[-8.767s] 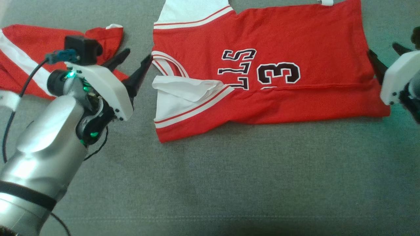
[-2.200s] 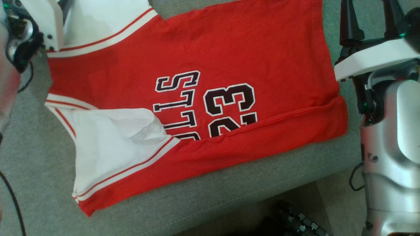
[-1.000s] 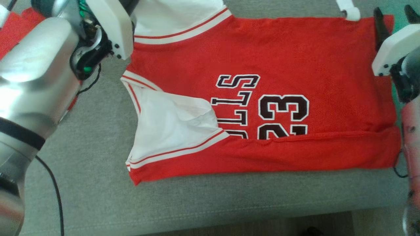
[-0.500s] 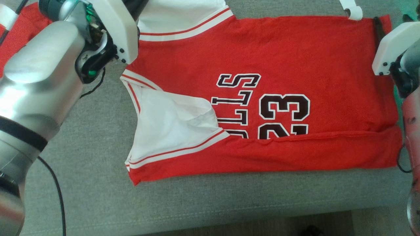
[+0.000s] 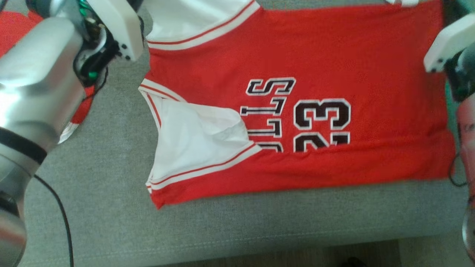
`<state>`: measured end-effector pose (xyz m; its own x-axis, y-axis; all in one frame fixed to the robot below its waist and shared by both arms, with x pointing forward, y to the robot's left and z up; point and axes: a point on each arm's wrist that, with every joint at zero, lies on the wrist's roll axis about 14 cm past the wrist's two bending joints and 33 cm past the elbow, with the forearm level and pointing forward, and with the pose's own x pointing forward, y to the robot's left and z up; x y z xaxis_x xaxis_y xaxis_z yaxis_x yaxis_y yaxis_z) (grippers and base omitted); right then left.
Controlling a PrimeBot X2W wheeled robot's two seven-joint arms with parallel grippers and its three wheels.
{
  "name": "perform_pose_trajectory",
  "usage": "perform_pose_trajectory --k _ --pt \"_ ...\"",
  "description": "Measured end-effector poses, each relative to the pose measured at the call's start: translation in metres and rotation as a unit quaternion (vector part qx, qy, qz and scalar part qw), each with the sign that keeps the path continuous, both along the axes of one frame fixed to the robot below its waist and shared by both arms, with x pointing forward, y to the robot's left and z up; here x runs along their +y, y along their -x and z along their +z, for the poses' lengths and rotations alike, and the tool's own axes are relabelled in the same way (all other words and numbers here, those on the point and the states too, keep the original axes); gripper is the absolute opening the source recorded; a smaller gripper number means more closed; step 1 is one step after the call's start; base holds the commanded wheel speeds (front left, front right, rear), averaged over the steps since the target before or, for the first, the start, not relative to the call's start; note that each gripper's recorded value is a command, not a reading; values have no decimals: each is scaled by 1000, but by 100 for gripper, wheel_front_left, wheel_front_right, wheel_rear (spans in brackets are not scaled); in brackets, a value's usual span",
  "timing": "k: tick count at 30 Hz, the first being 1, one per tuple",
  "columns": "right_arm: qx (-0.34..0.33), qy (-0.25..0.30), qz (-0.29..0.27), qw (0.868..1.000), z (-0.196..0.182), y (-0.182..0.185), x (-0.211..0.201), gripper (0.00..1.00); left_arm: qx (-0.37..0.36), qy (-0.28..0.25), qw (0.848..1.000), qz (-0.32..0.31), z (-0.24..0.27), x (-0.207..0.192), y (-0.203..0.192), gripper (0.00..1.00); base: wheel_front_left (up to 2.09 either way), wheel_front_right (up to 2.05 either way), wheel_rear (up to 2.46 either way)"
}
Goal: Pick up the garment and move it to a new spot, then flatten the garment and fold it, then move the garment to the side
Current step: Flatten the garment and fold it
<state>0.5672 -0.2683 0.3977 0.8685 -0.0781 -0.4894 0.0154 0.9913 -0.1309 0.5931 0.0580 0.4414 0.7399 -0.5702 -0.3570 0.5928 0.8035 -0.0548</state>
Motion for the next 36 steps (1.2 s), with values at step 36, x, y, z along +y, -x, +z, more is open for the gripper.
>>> perform_pose_trajectory --k 36 --pt "-107 -57 -35 992 51 14 -3 0 -83 38 996 -9 56 -6 36 0 0 0 0"
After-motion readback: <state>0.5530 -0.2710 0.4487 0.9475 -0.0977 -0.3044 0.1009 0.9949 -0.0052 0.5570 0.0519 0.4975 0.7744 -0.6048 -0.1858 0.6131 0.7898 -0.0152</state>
